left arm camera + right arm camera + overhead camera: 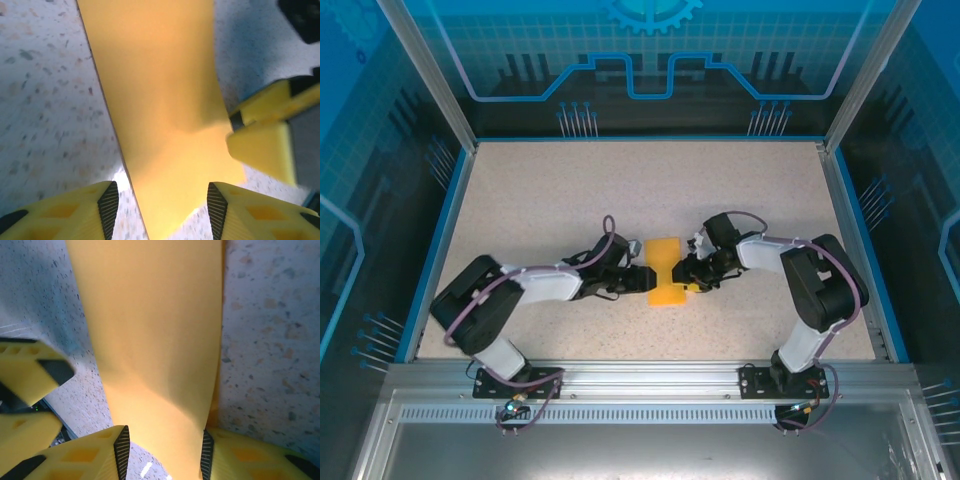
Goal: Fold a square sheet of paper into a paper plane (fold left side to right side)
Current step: Fold the triangle a second time at the center of the table.
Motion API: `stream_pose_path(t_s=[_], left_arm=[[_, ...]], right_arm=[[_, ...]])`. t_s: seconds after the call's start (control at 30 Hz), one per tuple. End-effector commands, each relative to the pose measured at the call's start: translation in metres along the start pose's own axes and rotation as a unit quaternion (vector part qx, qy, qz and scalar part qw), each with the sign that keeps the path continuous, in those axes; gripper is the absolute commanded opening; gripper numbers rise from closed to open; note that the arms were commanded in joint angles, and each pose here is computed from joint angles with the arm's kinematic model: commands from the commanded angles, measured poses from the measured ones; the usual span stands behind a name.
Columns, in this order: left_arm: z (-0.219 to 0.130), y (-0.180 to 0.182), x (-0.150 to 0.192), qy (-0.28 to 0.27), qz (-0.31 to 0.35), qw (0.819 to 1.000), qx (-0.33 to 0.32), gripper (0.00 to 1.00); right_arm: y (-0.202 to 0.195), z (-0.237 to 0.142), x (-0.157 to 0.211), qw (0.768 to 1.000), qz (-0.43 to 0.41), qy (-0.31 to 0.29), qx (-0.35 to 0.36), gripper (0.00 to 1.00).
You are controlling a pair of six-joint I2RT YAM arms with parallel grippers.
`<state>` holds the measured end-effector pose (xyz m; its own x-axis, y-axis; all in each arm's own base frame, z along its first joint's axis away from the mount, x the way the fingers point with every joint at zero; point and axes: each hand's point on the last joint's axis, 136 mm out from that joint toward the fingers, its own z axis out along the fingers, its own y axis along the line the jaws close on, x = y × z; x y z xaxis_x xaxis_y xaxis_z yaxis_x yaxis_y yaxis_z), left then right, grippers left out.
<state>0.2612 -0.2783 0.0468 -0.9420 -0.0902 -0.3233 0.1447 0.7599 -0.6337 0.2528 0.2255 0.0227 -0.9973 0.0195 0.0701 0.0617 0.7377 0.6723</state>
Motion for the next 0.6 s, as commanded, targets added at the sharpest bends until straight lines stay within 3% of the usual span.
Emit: stream_pose_path(t_s=[0.0, 0.33, 0.57], left_arm=[[-0.025, -0.015, -0.009, -0.062, 0.056, 0.996, 0.019, 0.57], [-0.055, -0.041, 0.029, -0.078, 0.203, 0.976, 0.007, 0.65], [-0.04, -0.062, 0.041, -0.065, 0.274, 0.959, -0.025, 0.67]], right_arm=[[0.011, 0.001, -0.01, 1.0, 0.003, 0.0, -0.022, 0.43], [0.029, -0.009, -0.027, 1.0, -0.011, -0.009, -0.028, 0.43], [0.037, -0.016, -0.033, 0.999, -0.014, -0.011, -0.029, 0.43]])
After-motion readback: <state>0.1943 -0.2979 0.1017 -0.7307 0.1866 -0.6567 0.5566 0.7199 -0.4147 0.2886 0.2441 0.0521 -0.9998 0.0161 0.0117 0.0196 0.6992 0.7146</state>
